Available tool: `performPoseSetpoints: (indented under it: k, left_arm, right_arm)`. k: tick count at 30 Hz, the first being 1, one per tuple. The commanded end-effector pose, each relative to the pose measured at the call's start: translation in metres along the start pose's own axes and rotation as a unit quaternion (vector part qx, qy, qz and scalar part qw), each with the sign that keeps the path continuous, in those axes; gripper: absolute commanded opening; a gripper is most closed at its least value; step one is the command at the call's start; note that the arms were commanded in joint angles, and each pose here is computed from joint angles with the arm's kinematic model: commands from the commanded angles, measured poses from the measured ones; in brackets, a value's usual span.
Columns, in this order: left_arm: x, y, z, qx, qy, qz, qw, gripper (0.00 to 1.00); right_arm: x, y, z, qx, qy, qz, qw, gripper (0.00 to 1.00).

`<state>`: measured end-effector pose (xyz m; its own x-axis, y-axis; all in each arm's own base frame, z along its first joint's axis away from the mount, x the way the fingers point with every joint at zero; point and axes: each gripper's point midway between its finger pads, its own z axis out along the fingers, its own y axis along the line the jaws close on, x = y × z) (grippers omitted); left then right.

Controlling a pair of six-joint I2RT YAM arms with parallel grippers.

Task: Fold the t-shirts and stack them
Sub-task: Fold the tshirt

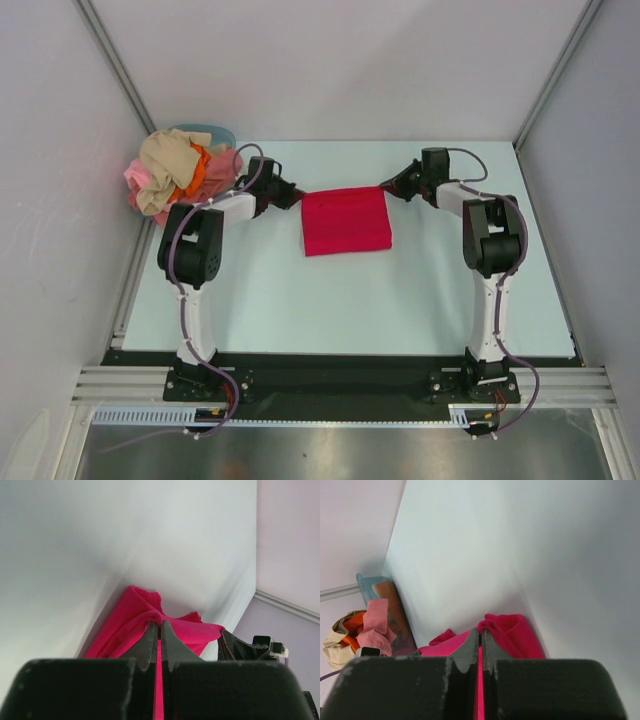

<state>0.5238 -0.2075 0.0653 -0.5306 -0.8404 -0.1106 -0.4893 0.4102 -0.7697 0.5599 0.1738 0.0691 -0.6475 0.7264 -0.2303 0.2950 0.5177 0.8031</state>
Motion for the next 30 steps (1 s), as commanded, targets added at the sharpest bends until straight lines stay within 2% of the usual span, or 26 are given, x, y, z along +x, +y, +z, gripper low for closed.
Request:
performPoseSetpoints:
  k: [1,8,9,10,11,12,13,14,15,16,17,19,20,21,23,24,25,27,30]
  left_arm:
    - [-0.020,-0.024,0.001,0.026,-0.016,0.014,0.999,0.00]
    - [-0.023,-0.016,0.012,0.011,-0.008,0.020,1.000,0.01]
    - [-0.025,-0.016,0.011,0.008,-0.007,0.021,1.000,0.03]
    - [-0.026,-0.017,0.011,0.012,-0.008,0.044,0.999,0.07]
    - [-0.029,-0.022,0.009,0.018,-0.012,0.063,0.998,0.15]
    - [-0.030,-0.020,0.006,0.005,-0.014,0.080,0.997,0.30]
    - [-0.040,-0.033,-0.005,0.010,-0.034,0.125,0.992,0.36]
    - [-0.045,-0.036,-0.011,0.004,-0.047,0.145,0.988,0.43]
    - [-0.049,-0.040,-0.021,0.000,-0.057,0.162,0.985,0.57]
    - [-0.056,-0.035,-0.029,-0.012,-0.076,0.188,0.979,0.64]
    - [-0.058,-0.050,-0.046,0.002,-0.087,0.199,0.976,0.71]
    - [-0.050,-0.048,-0.056,0.007,-0.078,0.221,0.972,0.73]
    - [-0.042,-0.052,-0.062,0.020,-0.068,0.227,0.971,0.73]
    - [-0.032,-0.068,-0.070,0.055,-0.064,0.238,0.968,0.73]
    - [-0.008,-0.063,-0.070,0.075,-0.033,0.241,0.967,0.72]
    - [0.005,-0.077,-0.069,0.118,-0.029,0.250,0.961,0.69]
    - [0.014,-0.071,-0.064,0.127,-0.016,0.247,0.961,0.66]
    - [0.035,-0.067,-0.046,0.149,0.027,0.243,0.958,0.64]
    - [0.046,-0.082,-0.032,0.200,0.054,0.237,0.949,0.58]
  right_arm:
    - [-0.025,0.021,0.001,-0.036,-0.025,-0.010,0.999,0.00]
    - [-0.035,0.021,0.011,-0.044,-0.022,-0.012,0.999,0.01]
    - [-0.032,0.023,0.011,-0.057,-0.009,-0.018,0.998,0.05]
    - [-0.040,0.025,0.012,-0.070,-0.008,-0.034,0.997,0.17]
    - [-0.042,0.024,0.010,-0.070,0.002,-0.045,0.997,0.26]
    - [-0.044,0.024,0.007,-0.073,0.013,-0.058,0.996,0.31]
    - [-0.050,0.028,0.001,-0.071,0.012,-0.072,0.995,0.41]
    - [-0.058,0.019,-0.009,-0.054,0.012,-0.096,0.994,0.45]
    - [-0.062,0.017,-0.016,-0.048,0.009,-0.109,0.993,0.48]
    - [-0.067,0.019,-0.026,-0.042,0.001,-0.125,0.991,0.52]
    - [-0.071,0.020,-0.043,-0.034,-0.009,-0.149,0.988,0.54]
    - [-0.067,0.031,-0.060,-0.049,-0.015,-0.174,0.983,0.61]
    - [-0.066,0.051,-0.072,-0.083,-0.027,-0.193,0.977,0.63]
    - [-0.045,0.051,-0.072,-0.107,0.003,-0.182,0.978,0.64]
    - [-0.032,0.067,-0.069,-0.152,0.010,-0.185,0.971,0.63]
    - [-0.012,0.068,-0.061,-0.173,0.044,-0.171,0.969,0.62]
    - [-0.002,0.070,-0.054,-0.185,0.060,-0.163,0.967,0.61]
    - [0.011,0.070,-0.038,-0.221,0.081,-0.154,0.960,0.56]
    - [0.025,0.081,-0.020,-0.257,0.102,-0.132,0.952,0.45]
